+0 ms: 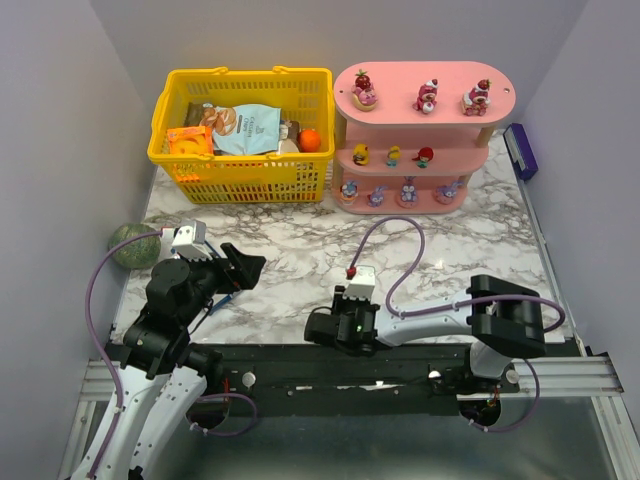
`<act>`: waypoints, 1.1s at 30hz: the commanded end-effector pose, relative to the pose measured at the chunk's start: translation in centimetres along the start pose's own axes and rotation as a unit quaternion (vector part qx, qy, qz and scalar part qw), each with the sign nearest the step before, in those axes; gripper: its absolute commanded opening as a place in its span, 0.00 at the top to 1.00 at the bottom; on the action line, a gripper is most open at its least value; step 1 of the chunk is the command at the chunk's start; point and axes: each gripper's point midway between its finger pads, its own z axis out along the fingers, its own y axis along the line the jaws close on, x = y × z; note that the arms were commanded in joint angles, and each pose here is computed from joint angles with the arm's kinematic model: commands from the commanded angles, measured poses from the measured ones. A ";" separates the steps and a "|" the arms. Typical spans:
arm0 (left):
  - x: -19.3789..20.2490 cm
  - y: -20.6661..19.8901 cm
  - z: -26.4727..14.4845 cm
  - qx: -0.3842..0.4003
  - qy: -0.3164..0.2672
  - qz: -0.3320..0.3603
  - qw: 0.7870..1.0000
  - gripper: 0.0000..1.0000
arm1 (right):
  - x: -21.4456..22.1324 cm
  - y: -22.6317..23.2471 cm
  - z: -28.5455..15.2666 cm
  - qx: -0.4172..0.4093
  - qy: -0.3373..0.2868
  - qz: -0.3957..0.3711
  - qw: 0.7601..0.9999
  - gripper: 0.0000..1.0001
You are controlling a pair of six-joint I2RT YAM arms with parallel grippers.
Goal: Place and organize the plastic toys onto the shelf
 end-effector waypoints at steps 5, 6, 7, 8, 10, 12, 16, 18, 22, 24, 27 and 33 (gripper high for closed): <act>0.0 0.1 -0.1 -0.001 -0.004 0.002 1.000 0.01 | -5.0 -1.8 0.6 0.022 -0.068 0.019 0.997 0.76; 0.0 0.1 -0.1 -0.001 -0.002 0.002 1.000 0.01 | -5.9 -2.4 1.1 0.030 -0.075 0.015 0.997 0.76; 0.0 0.1 -0.1 -0.001 -0.003 0.002 1.000 0.01 | -6.6 -2.8 1.3 0.033 -0.080 0.015 0.996 0.76; 0.0 0.1 -0.1 -0.001 -0.003 0.002 1.000 0.01 | -7.4 -3.5 1.3 0.035 -0.085 0.018 0.996 0.76; 0.0 0.1 -0.1 -0.001 -0.003 0.002 1.000 0.01 | -9.6 -3.9 2.2 0.031 -0.099 0.013 0.995 0.76; 0.0 0.1 -0.1 0.000 -0.003 0.001 1.000 0.01 | -12.5 -4.3 3.1 0.006 -0.118 0.007 0.993 0.76; 0.0 0.1 -0.1 -0.001 -0.004 0.002 1.000 0.01 | -18.6 -5.7 4.0 -0.009 -0.162 0.006 0.987 0.79; 0.0 0.1 -0.1 -0.001 -0.002 0.002 1.000 0.01 | -21.8 -6.8 4.2 0.003 -0.184 -0.017 0.983 0.79; 0.0 0.0 -0.1 0.000 -0.002 0.002 1.000 0.01 | -27.9 -8.4 3.5 0.011 -0.224 -0.028 0.974 0.81; 0.0 0.1 -0.1 0.000 -0.002 0.002 1.000 0.01 | -29.6 -10.1 3.8 0.019 -0.227 -0.038 0.973 0.81; 0.1 0.0 -0.1 0.003 -0.002 0.003 1.000 0.01 | -31.8 -12.8 3.2 0.046 -0.226 -0.023 0.973 0.81; 0.2 -0.1 0.0 0.004 0.003 0.003 1.000 0.01 | -33.9 -17.3 2.0 0.074 -0.239 -0.005 0.968 0.82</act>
